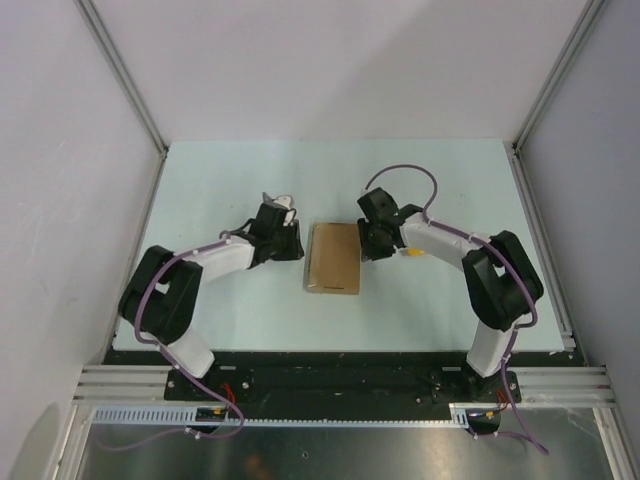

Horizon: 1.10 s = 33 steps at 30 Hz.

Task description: Unpack the express box

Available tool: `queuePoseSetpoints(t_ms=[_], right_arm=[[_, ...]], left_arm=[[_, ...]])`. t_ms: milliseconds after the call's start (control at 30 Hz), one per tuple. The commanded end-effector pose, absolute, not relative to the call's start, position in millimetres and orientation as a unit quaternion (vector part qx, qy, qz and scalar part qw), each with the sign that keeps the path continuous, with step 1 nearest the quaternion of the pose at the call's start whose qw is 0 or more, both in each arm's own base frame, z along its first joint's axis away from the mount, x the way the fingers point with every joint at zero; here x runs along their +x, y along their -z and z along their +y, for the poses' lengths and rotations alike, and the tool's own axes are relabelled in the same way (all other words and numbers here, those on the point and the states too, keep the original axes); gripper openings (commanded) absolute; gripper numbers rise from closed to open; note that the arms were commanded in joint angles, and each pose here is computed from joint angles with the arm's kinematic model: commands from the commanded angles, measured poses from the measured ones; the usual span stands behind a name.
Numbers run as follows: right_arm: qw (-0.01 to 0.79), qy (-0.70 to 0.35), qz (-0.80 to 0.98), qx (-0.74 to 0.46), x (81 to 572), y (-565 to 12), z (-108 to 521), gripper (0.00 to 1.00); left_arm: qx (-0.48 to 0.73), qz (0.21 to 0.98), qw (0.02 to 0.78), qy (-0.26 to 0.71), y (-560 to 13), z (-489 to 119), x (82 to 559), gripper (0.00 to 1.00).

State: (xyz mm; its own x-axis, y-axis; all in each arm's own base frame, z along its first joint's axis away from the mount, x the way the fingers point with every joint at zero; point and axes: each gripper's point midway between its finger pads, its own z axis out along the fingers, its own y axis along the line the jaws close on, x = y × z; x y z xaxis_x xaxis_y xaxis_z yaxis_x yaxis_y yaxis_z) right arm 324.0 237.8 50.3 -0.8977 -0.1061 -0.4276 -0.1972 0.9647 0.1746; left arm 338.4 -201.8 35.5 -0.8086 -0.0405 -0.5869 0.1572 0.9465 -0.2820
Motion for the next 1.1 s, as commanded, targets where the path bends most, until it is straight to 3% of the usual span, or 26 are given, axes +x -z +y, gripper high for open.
queuePoseSetpoints(t_ms=[0,300,467,600,700,767,867,1067], right_arm=[[0.269,-0.089,0.958,-0.05,336.3,-88.9,223.6,0.33],[0.295,-0.157,0.937,-0.105,334.9,-107.2,270.2,0.34],[0.296,-0.19,0.922,-0.165,326.3,-99.3,309.7,0.2],[0.298,-0.184,0.919,-0.178,328.1,-88.6,319.0,0.2],[0.321,-0.132,0.917,-0.194,332.2,-84.1,316.0,0.29],[0.337,-0.097,0.916,-0.196,334.5,-81.8,312.3,0.43],[0.344,-0.068,0.916,-0.194,335.5,-77.7,307.5,0.54],[0.348,-0.033,0.917,-0.193,338.0,-71.0,298.7,0.68]], left_arm=[[-0.006,0.921,0.323,0.22,-64.8,-200.3,340.5,0.42],[0.051,0.877,0.308,0.364,-103.5,-246.9,331.0,0.47],[0.012,0.892,0.257,0.371,-74.8,-250.3,325.8,0.35],[-0.008,0.902,0.258,0.347,-60.1,-241.9,328.1,0.31],[-0.013,0.901,0.261,0.345,-59.0,-240.0,327.7,0.3],[-0.014,0.9,0.26,0.349,-58.4,-240.3,325.7,0.3],[-0.011,0.9,0.26,0.351,-57.5,-240.6,324.9,0.3],[-0.005,0.891,0.292,0.349,-77.4,-237.0,328.4,0.31]])
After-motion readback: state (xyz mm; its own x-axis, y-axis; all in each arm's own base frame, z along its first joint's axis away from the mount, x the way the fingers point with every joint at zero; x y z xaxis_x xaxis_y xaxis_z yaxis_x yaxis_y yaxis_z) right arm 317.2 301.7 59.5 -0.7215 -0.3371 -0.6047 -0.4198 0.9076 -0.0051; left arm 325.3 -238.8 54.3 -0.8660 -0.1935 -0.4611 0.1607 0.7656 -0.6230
